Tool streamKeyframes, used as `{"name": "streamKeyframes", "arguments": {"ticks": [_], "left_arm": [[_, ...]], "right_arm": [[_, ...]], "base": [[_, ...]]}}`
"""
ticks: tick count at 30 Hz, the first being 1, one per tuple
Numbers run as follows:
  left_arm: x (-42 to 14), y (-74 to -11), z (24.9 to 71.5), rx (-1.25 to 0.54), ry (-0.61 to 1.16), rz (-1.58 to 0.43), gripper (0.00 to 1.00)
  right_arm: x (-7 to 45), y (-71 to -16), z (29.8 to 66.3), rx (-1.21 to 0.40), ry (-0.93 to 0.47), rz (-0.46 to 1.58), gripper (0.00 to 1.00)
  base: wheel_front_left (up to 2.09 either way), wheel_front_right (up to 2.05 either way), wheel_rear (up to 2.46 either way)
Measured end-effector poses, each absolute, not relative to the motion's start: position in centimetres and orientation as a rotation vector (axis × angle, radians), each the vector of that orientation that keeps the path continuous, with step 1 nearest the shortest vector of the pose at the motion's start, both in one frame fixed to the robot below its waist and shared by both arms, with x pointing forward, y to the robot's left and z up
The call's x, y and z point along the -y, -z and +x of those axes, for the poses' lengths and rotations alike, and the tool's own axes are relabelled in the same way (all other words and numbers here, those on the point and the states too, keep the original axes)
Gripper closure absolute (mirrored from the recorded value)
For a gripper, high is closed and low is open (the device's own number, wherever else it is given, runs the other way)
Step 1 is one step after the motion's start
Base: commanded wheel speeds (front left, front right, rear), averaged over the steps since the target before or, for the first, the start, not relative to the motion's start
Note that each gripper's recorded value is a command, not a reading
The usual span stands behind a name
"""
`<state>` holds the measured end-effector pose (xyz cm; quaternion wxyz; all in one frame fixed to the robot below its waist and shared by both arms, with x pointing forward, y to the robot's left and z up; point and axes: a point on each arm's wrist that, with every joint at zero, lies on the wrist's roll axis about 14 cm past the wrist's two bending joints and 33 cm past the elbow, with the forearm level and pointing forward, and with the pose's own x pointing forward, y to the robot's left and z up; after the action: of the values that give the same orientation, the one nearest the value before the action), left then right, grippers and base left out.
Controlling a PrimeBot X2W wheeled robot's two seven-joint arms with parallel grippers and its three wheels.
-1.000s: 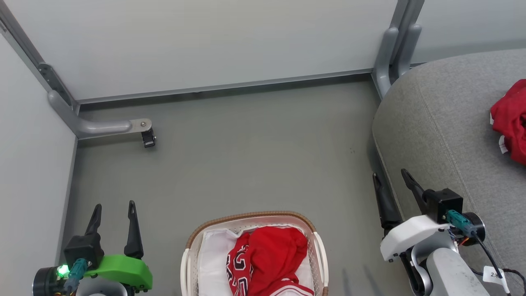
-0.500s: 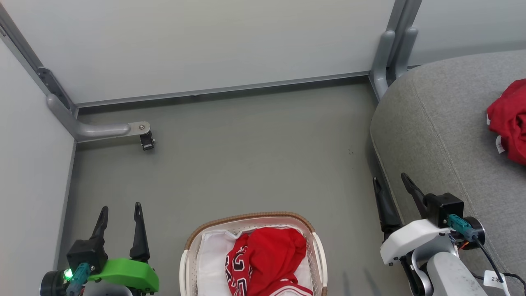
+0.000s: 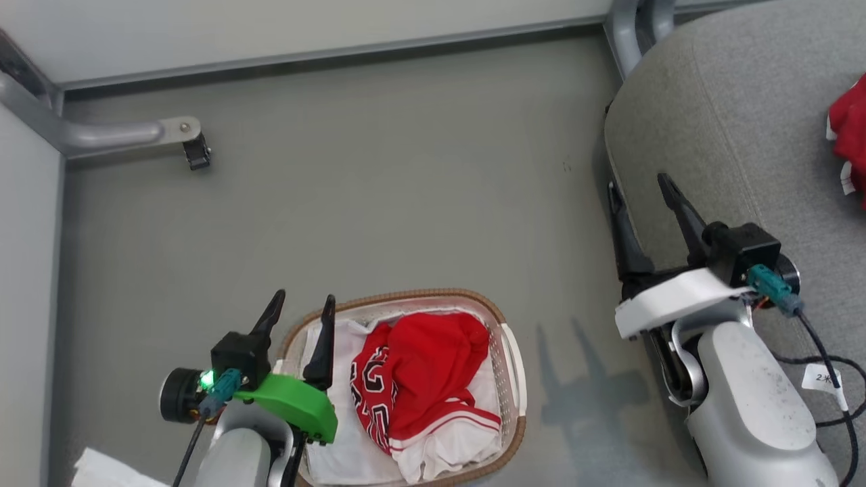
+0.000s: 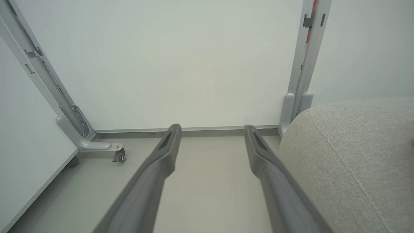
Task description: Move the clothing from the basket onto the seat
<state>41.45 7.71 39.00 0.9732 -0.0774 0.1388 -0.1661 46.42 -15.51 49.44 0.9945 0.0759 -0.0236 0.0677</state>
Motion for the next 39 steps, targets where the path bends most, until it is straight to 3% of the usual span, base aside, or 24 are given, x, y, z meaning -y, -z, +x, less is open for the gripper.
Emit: {"name": "streamKeyframes", "arguments": {"ticks": [14, 27, 39], "left_arm": [[-1.2, -25.5, 42.1, -0.659, 0.581, -0.104, 0.00], [0.0, -14.9, 39.4, -0.969, 0.657, -0.076, 0.00], [0.7, -9.6, 37.5, -1.102, 0.722, -0.032, 0.00]], "right_arm": [[17.9, -45.0, 51.9, 0.012, -0.085, 0.136, 0.00], [20.8, -37.5, 52.5, -0.127, -0.016, 0.103, 0.00], [22.3, -33.6, 52.4, -0.195, 0.016, 0.087, 0.00]], "base": [[0.00, 0.00, 0.00], [0.00, 0.00, 0.00], [0.00, 0.00, 0.00]]}}
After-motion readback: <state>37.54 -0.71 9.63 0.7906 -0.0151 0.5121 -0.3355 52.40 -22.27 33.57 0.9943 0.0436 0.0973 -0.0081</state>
